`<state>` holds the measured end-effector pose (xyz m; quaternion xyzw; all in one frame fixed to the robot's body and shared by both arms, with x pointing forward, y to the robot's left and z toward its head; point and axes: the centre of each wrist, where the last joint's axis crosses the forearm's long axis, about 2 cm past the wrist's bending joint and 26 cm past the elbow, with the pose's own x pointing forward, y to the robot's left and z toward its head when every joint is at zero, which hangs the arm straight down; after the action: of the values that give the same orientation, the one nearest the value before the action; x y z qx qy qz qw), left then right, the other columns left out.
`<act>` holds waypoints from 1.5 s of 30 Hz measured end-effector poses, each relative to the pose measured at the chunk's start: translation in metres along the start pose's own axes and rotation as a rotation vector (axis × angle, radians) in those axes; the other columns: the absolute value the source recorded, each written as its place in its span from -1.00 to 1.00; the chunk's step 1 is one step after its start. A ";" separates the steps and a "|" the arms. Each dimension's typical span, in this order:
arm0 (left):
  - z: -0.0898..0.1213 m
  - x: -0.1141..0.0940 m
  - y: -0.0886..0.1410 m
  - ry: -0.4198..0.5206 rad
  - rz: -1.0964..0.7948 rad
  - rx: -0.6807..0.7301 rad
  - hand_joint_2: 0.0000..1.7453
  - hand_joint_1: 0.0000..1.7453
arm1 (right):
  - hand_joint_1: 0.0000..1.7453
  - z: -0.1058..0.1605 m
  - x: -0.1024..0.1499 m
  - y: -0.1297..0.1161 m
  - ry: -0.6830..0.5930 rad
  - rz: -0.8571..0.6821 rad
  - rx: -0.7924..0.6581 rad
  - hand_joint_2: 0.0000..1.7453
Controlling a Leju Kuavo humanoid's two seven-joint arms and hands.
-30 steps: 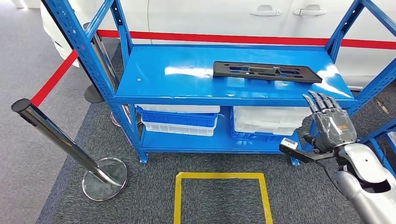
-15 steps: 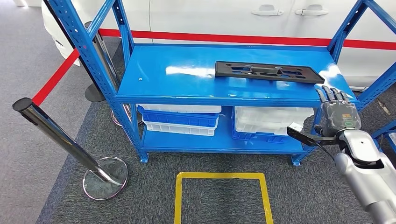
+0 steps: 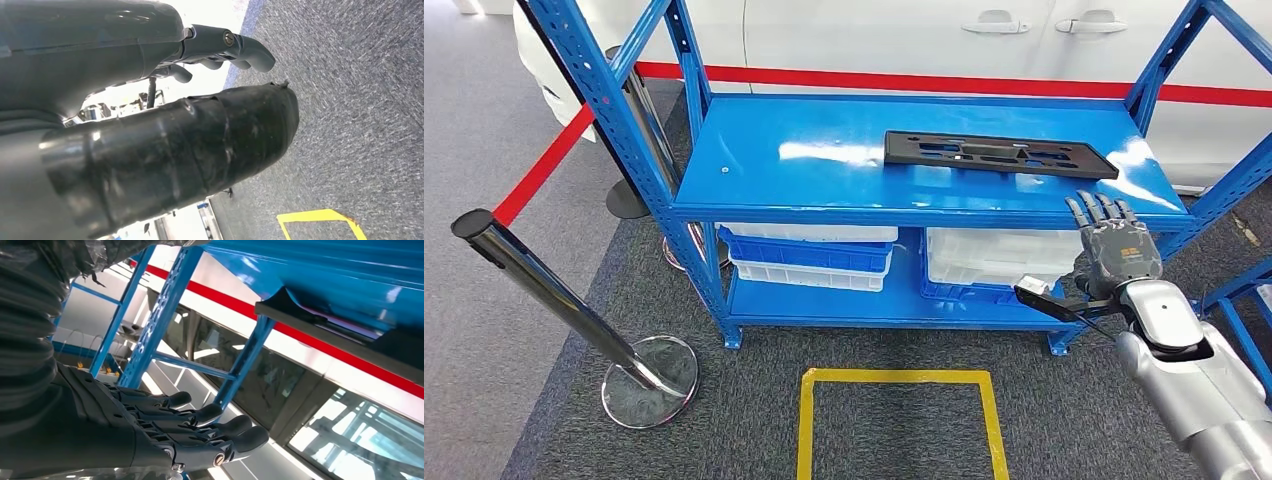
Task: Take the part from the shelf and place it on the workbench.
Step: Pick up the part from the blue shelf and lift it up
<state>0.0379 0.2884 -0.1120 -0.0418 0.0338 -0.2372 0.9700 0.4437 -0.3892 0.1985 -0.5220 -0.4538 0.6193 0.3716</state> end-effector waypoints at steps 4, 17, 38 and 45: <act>0.000 0.000 0.000 0.001 0.000 -0.001 -1.00 -1.00 | -1.00 0.000 0.002 0.000 -0.009 0.006 -0.001 1.00; 0.000 0.000 -0.001 0.001 0.000 -0.003 -1.00 -1.00 | -1.00 -0.001 0.005 0.000 -0.021 0.015 0.001 1.00; 0.000 0.000 -0.001 0.001 0.000 -0.003 -1.00 -1.00 | -1.00 -0.001 0.005 -0.001 -0.022 0.015 -0.002 1.00; 0.000 0.000 -0.001 -0.008 -0.002 -0.007 -1.00 -1.00 | -1.00 0.001 0.014 0.000 -0.069 0.022 -0.030 1.00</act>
<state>0.0371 0.2878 -0.1121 -0.0464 0.0306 -0.2377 0.9698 0.4405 -0.3763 0.1946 -0.5108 -0.4700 0.6340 0.3410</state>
